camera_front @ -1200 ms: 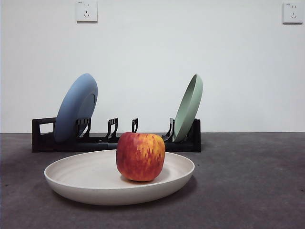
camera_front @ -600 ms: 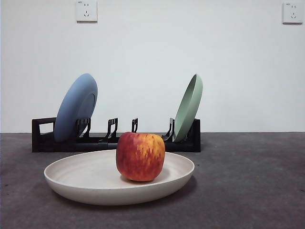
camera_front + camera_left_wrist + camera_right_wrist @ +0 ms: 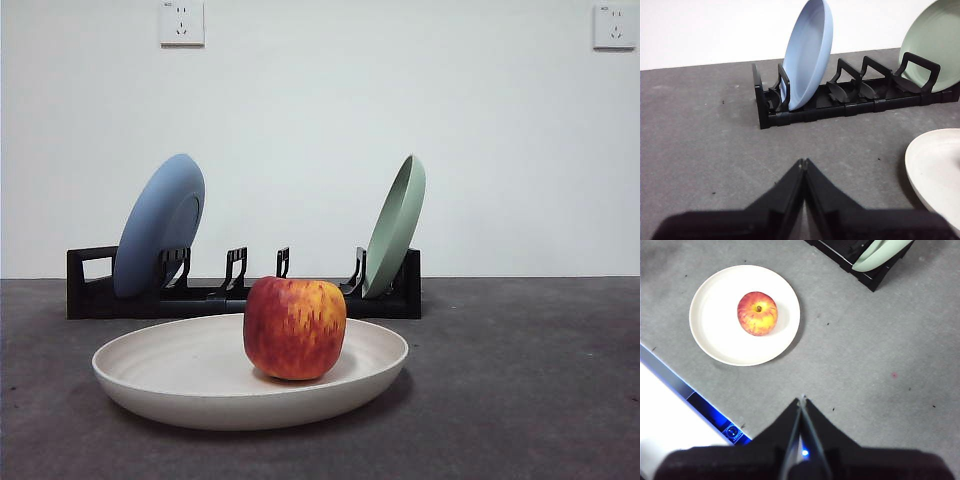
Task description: Take the yellow plate from the plate rack,put the plate on the table,take the apple from the table,put the apple in the plate
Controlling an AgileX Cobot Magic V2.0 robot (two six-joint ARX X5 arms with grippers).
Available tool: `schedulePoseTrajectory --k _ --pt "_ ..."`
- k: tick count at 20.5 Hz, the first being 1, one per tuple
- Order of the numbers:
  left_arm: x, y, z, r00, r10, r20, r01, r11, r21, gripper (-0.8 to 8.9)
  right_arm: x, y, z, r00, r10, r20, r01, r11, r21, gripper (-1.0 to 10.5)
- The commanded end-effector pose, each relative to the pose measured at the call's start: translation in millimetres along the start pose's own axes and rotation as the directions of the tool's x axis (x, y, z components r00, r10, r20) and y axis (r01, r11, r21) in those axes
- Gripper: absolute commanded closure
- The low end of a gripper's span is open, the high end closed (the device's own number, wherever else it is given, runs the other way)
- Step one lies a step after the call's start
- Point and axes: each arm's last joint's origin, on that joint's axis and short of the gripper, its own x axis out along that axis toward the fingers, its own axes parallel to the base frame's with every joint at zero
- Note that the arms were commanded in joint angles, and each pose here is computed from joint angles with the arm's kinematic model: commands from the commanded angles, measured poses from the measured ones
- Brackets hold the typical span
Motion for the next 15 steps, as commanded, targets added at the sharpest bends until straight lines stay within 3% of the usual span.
schedulePoseTrajectory --k 1,11,13,15 --pt "2 1 -4 1.0 0.002 -0.015 -0.003 1.0 -0.018 8.16 1 0 -2 1.0 -0.003 -0.024 0.003 1.0 0.004 9.5" --pt "3 1 -6 0.999 0.002 -0.047 -0.003 1.0 -0.026 8.16 -2 -1 -3 1.0 -0.008 -0.015 0.009 1.0 0.007 9.5" --pt "4 1 -6 0.999 0.001 -0.053 -0.003 1.0 -0.027 8.16 -15 -6 -8 0.997 -0.048 0.063 0.05 0.998 -0.037 9.5" --pt "4 1 -7 0.998 0.001 -0.058 -0.003 1.0 -0.029 8.16 -36 -15 -11 0.966 -0.097 0.238 0.095 0.995 0.021 9.5"
